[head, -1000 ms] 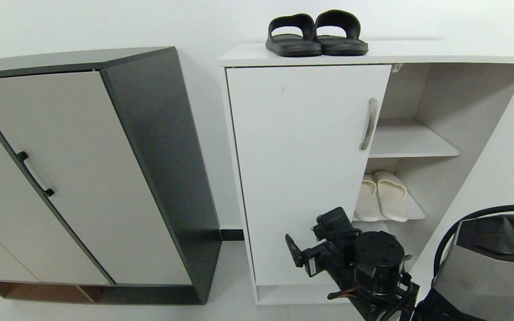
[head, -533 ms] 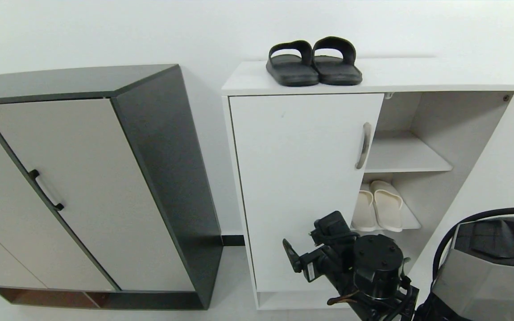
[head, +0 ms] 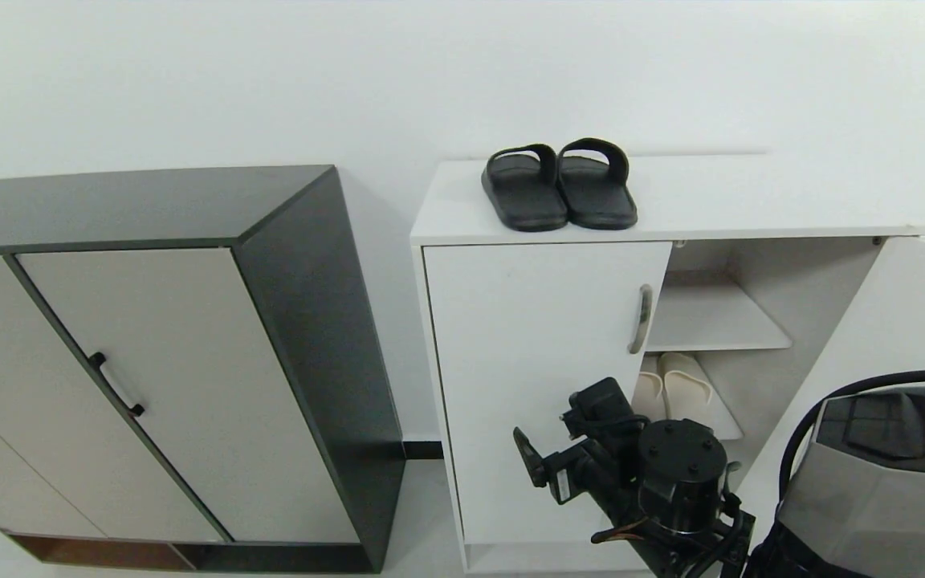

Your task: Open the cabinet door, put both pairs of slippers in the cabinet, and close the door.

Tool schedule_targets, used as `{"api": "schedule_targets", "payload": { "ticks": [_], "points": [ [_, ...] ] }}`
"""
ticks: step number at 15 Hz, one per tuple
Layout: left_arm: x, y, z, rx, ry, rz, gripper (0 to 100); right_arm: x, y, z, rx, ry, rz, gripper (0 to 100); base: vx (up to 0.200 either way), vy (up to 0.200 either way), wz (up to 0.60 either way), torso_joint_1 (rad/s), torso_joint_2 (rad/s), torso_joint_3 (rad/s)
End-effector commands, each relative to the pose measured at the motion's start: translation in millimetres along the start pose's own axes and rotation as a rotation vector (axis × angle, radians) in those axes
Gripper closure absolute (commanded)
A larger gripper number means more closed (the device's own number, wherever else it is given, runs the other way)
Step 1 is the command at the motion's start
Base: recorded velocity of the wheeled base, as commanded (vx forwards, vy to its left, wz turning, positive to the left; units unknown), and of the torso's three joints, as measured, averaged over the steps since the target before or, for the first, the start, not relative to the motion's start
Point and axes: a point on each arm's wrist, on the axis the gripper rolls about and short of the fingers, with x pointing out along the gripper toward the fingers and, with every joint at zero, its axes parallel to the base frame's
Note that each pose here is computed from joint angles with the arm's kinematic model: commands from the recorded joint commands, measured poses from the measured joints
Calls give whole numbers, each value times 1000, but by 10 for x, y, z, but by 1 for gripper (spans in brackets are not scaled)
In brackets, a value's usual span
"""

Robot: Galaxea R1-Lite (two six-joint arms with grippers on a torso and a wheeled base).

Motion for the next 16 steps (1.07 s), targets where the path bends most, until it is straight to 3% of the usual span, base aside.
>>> {"api": "schedule_targets", "payload": {
  "ticks": [1, 16],
  "points": [
    [1, 0, 1, 0, 1, 0, 100, 1, 0, -5, -1, 1, 0, 0, 0, 0, 0, 159, -486, -325],
    [0, 0, 0, 0, 0, 2, 100, -4, 4, 0, -1, -1, 7, 0, 0, 0, 0, 209, -524, -315]
  ]
}}
